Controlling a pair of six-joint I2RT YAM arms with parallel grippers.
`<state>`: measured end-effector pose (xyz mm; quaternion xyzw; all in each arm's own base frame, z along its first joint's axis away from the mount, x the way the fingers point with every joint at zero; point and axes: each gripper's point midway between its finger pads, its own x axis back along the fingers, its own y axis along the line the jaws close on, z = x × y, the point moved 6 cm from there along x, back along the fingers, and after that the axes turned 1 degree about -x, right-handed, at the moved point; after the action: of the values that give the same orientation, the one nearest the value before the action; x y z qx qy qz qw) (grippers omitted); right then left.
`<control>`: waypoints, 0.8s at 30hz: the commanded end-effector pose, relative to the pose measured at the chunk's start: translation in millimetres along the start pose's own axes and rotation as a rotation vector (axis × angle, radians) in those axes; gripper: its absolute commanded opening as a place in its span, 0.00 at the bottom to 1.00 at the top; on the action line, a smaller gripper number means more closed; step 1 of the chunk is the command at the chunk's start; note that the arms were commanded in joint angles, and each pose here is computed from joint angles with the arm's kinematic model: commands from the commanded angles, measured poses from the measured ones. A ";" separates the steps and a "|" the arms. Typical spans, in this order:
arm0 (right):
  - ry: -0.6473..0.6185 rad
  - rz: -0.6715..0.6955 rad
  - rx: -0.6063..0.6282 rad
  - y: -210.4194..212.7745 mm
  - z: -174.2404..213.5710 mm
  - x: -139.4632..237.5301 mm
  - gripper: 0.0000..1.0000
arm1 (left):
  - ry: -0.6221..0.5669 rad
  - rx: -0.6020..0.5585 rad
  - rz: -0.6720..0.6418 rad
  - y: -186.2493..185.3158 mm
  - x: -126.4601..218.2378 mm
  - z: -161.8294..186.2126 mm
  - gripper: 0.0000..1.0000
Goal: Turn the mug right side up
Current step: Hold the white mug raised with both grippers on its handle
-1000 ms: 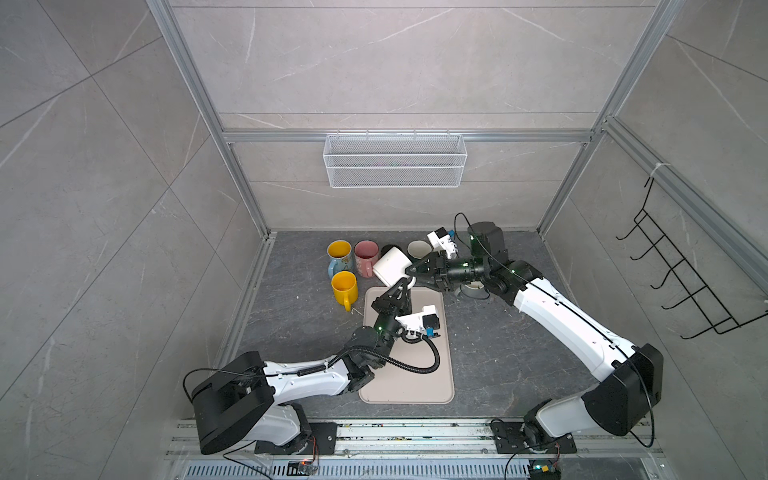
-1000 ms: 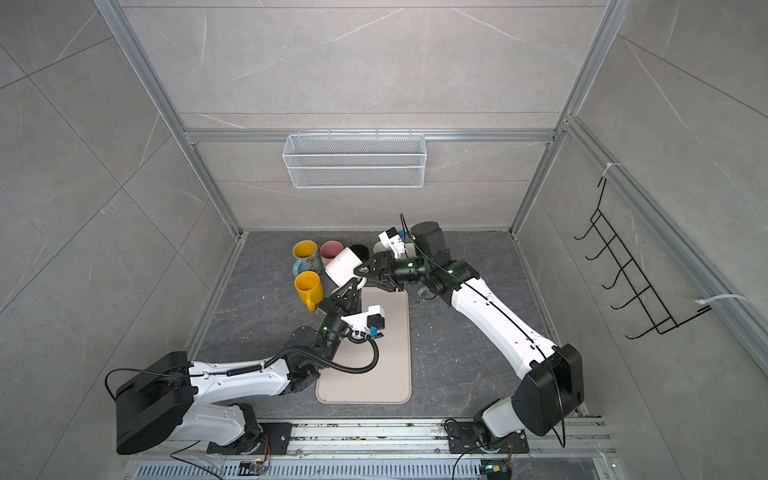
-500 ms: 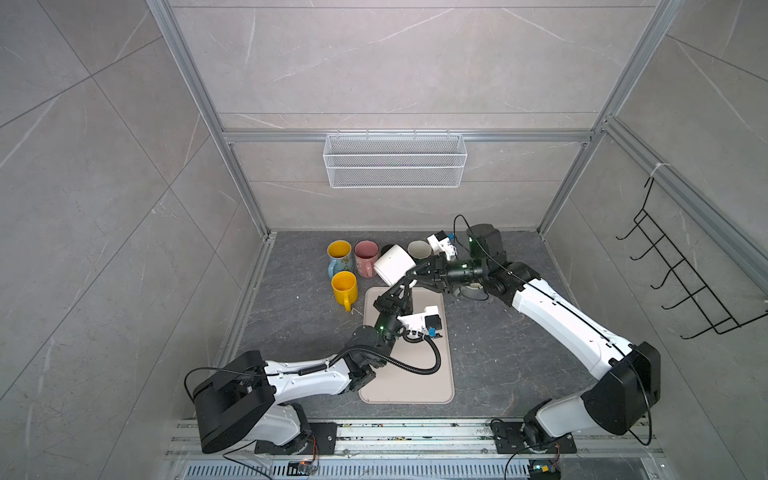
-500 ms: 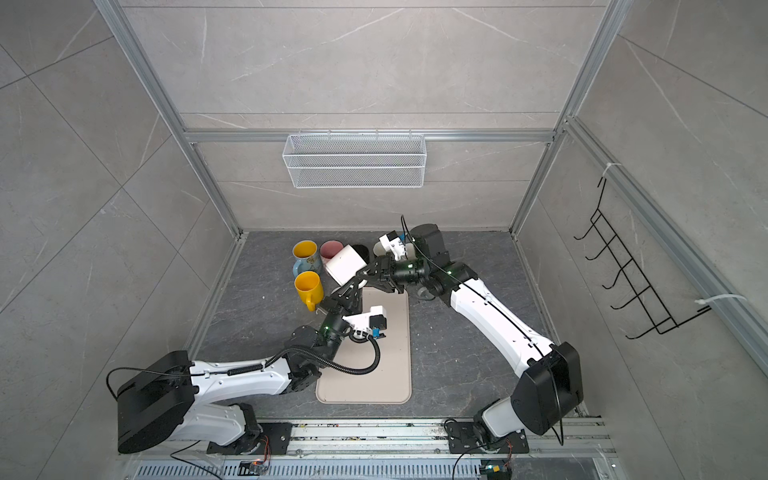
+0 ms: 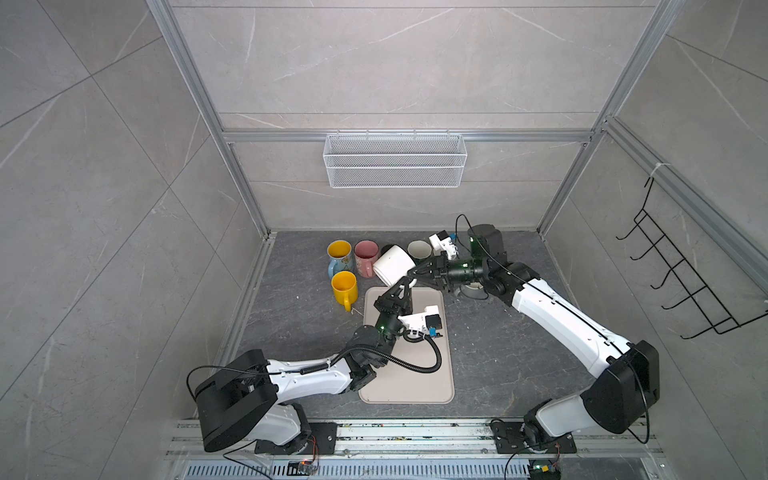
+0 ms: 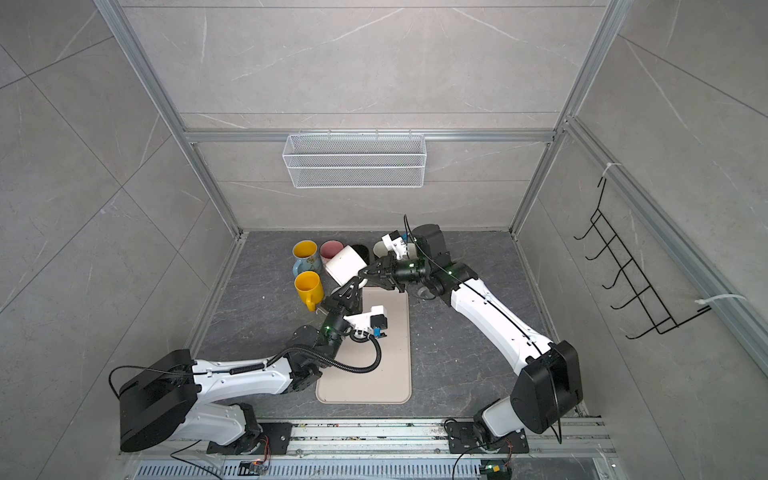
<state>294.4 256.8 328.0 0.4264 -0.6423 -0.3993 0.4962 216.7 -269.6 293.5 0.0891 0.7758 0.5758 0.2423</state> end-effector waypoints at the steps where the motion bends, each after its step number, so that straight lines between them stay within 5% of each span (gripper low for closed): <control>1: 0.022 0.012 -0.027 -7.9 8.0 -4.4 0.00 | -0.060 0.098 -0.219 58.8 -3.8 -15.1 0.00; 5: 0.015 0.009 -0.022 -6.9 9.4 -2.4 0.00 | -0.030 0.120 -0.227 62.4 -7.1 -13.9 0.00; 24: -0.001 0.007 -0.019 -11.1 11.4 -2.1 0.00 | 0.040 0.177 -0.246 72.1 -7.6 -7.1 0.31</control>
<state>293.8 253.6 324.3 0.4211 -0.6479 -0.4107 0.4840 219.5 -272.5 296.7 0.0725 0.7799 0.5804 0.2228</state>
